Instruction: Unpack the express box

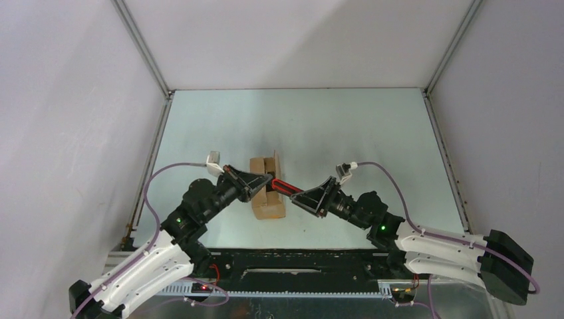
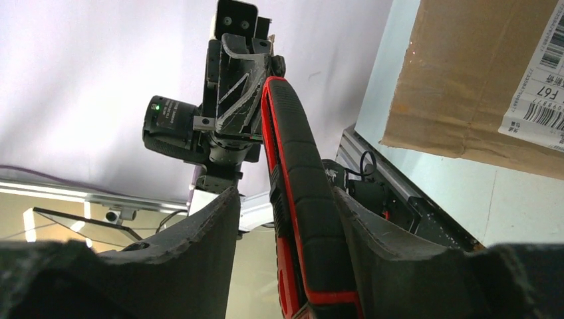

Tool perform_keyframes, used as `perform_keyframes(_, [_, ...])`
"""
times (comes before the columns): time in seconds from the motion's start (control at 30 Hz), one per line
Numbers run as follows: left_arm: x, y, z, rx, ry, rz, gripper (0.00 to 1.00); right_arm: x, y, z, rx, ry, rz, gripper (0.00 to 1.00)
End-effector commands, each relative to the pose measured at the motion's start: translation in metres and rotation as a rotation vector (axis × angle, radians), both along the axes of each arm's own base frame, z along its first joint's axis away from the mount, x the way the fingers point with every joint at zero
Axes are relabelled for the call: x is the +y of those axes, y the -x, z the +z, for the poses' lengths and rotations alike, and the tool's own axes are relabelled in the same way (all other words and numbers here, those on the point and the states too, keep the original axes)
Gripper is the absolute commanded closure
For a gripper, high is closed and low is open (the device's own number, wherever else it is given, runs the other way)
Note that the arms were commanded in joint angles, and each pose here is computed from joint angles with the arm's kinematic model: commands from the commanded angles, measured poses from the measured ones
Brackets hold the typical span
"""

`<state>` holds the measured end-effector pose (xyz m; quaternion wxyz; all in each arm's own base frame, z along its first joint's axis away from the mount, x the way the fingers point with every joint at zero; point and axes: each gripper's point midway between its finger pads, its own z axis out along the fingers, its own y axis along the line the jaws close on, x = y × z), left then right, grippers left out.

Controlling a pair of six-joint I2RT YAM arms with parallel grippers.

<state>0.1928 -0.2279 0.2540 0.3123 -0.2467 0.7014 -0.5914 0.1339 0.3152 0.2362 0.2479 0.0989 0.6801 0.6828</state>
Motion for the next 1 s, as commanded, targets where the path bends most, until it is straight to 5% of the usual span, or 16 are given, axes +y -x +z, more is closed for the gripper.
perform_keyframes(0.0, [0.002,-0.001,0.007,-0.019,0.069,0.026,1.0,0.003,-0.011,0.037,-0.04,-0.106,-0.075,0.48])
perform_keyframes(0.4, [-0.002,0.005,0.0,-0.018,0.029,-0.013,1.0,-0.005,-0.03,0.039,-0.084,-0.071,-0.163,0.53])
perform_keyframes(0.53, [-0.005,0.007,-0.002,-0.017,0.015,-0.037,1.0,-0.005,-0.032,0.037,-0.088,-0.064,-0.161,0.72])
perform_keyframes(0.63, [-0.004,0.009,-0.009,-0.002,-0.037,-0.044,0.99,-0.007,-0.033,0.035,-0.09,-0.05,-0.169,0.96])
perform_keyframes(0.77, [0.014,0.011,-0.028,0.065,-0.247,-0.01,0.26,-0.02,-0.036,0.028,-0.093,0.011,-0.202,1.0])
perform_keyframes(0.8, [0.025,0.011,-0.035,0.093,-0.319,0.022,0.15,-0.025,-0.036,0.025,-0.097,0.033,-0.213,1.0])
perform_keyframes(0.97, [0.079,0.022,-0.061,0.309,-0.658,0.132,0.08,-0.043,-0.027,0.006,-0.091,0.149,-0.241,1.0])
